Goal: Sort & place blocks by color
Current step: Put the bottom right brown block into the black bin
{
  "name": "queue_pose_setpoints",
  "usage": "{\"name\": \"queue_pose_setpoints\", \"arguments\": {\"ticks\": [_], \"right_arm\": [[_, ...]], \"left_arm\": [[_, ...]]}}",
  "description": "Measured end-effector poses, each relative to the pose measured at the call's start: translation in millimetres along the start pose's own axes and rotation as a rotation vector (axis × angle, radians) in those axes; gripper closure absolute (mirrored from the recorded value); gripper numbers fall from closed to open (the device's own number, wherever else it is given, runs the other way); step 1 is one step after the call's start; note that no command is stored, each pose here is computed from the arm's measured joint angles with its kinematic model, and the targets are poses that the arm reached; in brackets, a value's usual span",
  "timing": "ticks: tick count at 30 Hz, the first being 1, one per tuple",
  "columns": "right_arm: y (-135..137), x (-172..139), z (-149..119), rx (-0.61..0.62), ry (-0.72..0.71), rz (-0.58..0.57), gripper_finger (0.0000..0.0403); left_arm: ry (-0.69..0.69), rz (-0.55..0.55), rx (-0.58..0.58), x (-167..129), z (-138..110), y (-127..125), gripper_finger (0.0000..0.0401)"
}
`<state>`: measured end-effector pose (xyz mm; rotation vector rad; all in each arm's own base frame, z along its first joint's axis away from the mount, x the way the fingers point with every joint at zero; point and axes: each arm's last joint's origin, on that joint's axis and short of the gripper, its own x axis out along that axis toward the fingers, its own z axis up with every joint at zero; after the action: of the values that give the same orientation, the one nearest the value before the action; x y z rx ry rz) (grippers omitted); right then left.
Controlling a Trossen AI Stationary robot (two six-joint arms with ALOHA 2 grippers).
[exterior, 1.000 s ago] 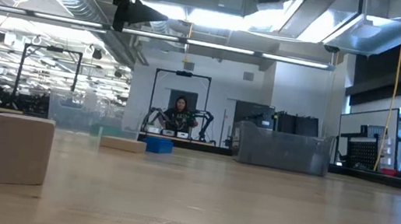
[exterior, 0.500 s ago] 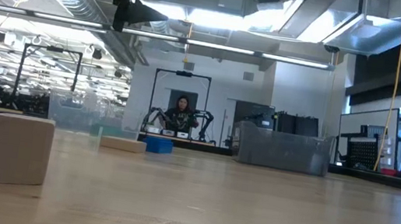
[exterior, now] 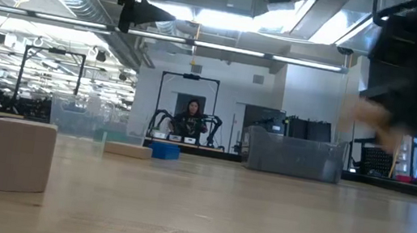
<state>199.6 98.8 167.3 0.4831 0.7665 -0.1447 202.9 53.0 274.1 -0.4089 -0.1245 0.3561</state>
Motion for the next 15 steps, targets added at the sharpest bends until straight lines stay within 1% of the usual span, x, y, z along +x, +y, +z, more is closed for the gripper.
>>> {"name": "queue_pose_setpoints", "arguments": {"ticks": [3, 5, 7, 10, 12, 15], "right_arm": [[-11.8, -3.2, 16.3, 0.211, -0.275, 0.056, 0.0272], [-21.9, -5.3, 30.7, 0.29, -0.404, 0.038, 0.0272], [-30.6, -7.6, 49.7, 0.305, -0.502, -0.005, 0.0272], [-41.7, -15.0, 84.7, 0.28, -0.62, -0.05, 0.0272], [-49.1, -20.8, 105.3, 0.26, -0.668, -0.075, 0.0272], [-58.6, -29.9, 129.3, 0.23, -0.72, -0.106, 0.0272]], "left_arm": [[0.029, -0.071, 0.018, 0.5, 1.4, 2.6, 0.0138], [0.051, -0.127, 0.02, 0.9, 3.4, 6.8, 0.0138], [0.076, -0.184, 0.021, 0.9, 6.0, 12.5, 0.0138], [0.105, -0.245, 0.01, 0.3, 11.2, 24.1, 0.0138], [0.114, -0.265, -0.005, -1.4, 15.3, 31.1, 0.0138], [0.102, -0.258, 0.0, -3.5, 21.0, 39.7, 0.0138]]}}
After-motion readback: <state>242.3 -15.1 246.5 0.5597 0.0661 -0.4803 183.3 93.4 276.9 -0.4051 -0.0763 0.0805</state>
